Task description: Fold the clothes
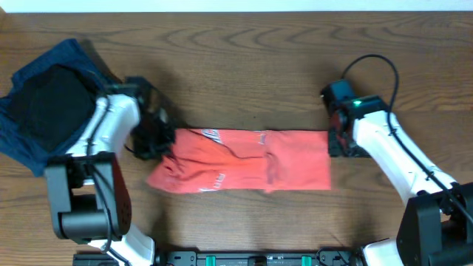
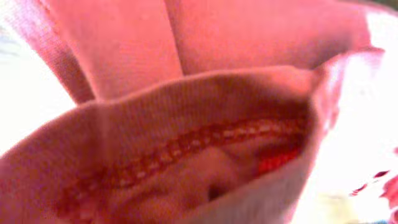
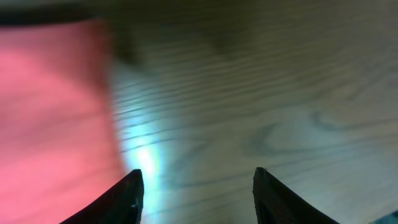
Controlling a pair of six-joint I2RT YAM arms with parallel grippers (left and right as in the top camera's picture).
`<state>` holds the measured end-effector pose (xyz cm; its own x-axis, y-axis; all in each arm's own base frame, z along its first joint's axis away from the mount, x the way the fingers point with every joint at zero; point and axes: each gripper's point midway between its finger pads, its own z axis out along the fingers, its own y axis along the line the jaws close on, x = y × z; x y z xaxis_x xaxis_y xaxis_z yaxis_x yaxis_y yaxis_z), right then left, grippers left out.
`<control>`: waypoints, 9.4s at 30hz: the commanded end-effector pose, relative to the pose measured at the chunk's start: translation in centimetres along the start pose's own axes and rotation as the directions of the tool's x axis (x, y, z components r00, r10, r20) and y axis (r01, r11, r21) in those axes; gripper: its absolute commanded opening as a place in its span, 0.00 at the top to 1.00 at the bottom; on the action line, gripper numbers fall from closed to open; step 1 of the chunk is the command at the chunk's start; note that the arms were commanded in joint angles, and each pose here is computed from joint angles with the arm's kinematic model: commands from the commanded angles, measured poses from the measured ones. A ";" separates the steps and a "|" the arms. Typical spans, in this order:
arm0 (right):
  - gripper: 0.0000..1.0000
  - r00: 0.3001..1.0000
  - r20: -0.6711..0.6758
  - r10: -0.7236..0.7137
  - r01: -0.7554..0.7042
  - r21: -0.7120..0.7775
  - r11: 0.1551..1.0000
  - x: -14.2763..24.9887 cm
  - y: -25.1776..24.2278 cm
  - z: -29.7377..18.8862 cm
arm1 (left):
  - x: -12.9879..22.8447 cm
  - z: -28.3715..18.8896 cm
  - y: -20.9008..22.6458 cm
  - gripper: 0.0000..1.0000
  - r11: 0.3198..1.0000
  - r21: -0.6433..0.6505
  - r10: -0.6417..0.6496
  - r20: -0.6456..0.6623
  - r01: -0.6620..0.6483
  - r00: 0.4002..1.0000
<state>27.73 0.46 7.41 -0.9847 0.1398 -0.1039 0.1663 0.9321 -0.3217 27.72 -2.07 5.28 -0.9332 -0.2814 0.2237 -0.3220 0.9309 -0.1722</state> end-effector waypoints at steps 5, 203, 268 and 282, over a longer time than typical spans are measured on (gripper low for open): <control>0.46 0.999 -0.012 0.053 -0.052 0.023 0.998 -0.4 -3.1 0.5 | -1.2 -5.4 0.6 0.94 0.997 -0.065 -0.048 0.060 0.052 0.997; 0.96 0.966 -0.233 -0.111 0.086 -0.117 0.989 10.5 4.8 -1.6 | 10.3 10.3 -14.0 0.48 0.905 0.050 0.423 0.017 -0.423 0.906; 0.72 0.937 0.347 -0.036 0.157 -0.328 0.931 -4.7 5.0 -4.1 | 4.2 -1.4 -19.0 0.48 0.925 0.022 0.305 0.552 -0.379 0.776; 0.68 0.950 0.249 -0.191 0.296 -0.505 0.811 -0.3 8.9 -2.8 | 3.2 4.8 -20.7 0.46 0.874 0.075 0.409 0.418 -0.479 0.811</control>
<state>31.21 8.39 9.67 -0.9310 -0.0729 -0.3576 -0.1207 0.9862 0.1132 31.76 -22.51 7.08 -0.9295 0.0051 -0.3687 0.1245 0.9456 -0.3006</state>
